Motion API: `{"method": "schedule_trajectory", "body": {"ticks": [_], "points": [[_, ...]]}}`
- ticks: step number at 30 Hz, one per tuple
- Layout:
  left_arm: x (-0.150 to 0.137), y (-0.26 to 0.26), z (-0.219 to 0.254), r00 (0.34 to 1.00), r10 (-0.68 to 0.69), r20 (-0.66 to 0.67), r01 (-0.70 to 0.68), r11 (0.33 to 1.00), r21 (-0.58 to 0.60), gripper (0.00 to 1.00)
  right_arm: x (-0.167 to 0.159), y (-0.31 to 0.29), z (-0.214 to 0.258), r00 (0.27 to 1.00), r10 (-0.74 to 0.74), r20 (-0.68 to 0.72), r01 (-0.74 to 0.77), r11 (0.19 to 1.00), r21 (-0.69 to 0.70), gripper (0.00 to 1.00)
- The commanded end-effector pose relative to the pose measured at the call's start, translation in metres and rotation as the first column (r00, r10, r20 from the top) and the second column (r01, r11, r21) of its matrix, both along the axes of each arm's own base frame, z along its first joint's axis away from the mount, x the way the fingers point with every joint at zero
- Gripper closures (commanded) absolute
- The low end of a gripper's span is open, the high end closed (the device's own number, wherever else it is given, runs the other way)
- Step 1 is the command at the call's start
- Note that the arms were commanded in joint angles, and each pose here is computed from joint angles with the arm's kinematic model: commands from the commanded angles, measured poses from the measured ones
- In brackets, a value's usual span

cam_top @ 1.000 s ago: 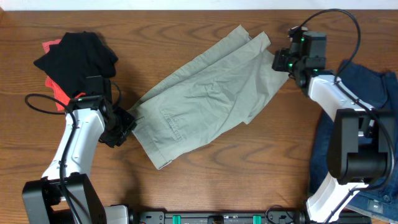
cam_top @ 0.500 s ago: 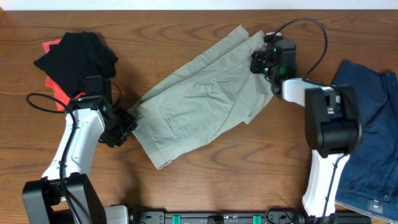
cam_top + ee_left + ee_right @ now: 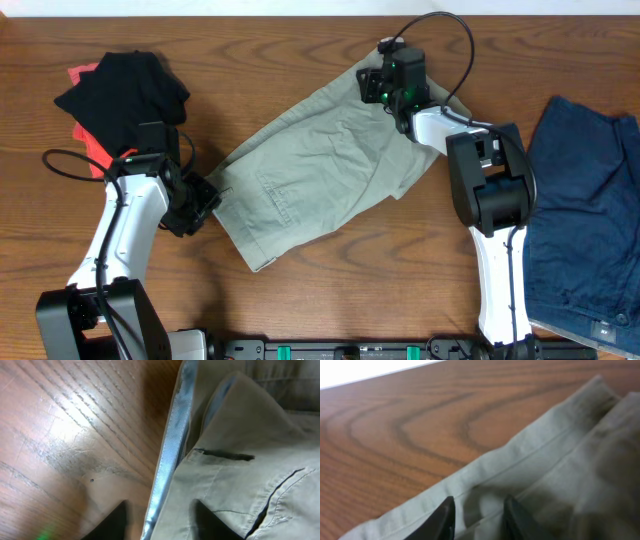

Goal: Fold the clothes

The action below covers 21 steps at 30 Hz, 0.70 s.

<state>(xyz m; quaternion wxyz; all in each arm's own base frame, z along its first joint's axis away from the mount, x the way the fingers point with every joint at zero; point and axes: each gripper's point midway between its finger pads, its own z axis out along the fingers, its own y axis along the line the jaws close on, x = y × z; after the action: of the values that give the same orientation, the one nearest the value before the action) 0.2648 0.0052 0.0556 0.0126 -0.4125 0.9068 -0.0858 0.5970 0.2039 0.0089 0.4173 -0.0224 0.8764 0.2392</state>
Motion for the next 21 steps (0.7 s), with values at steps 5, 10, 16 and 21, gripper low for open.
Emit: {"method": "schedule_trajectory", "body": {"ticks": [5, 10, 16, 21], "points": [[-0.002, 0.0, 0.001, 0.999, -0.034, -0.008, 0.034, 0.999, -0.001, 0.18, -0.003, -0.043, 0.051, 1.0, 0.012, 0.01, -0.011, 0.994, -0.11, 0.23], [-0.004, 0.0, 0.001, 0.999, -0.049, -0.011, 0.049, 0.999, -0.001, 0.17, -0.012, -0.07, 0.144, 0.994, 0.007, 0.109, 0.009, 0.99, -0.143, 0.01], [-0.003, 0.0, 0.001, 0.999, -0.049, -0.009, 0.049, 0.999, 0.0, 0.15, -0.036, -0.094, 0.189, 0.996, -0.026, 0.088, 0.038, 0.989, -0.144, 0.01], [-0.003, 0.0, 0.001, 0.999, -0.049, -0.01, 0.049, 0.999, 0.0, 0.14, -0.033, -0.09, 0.16, 0.999, -0.022, 0.036, 0.027, 0.987, -0.156, 0.33]]}}
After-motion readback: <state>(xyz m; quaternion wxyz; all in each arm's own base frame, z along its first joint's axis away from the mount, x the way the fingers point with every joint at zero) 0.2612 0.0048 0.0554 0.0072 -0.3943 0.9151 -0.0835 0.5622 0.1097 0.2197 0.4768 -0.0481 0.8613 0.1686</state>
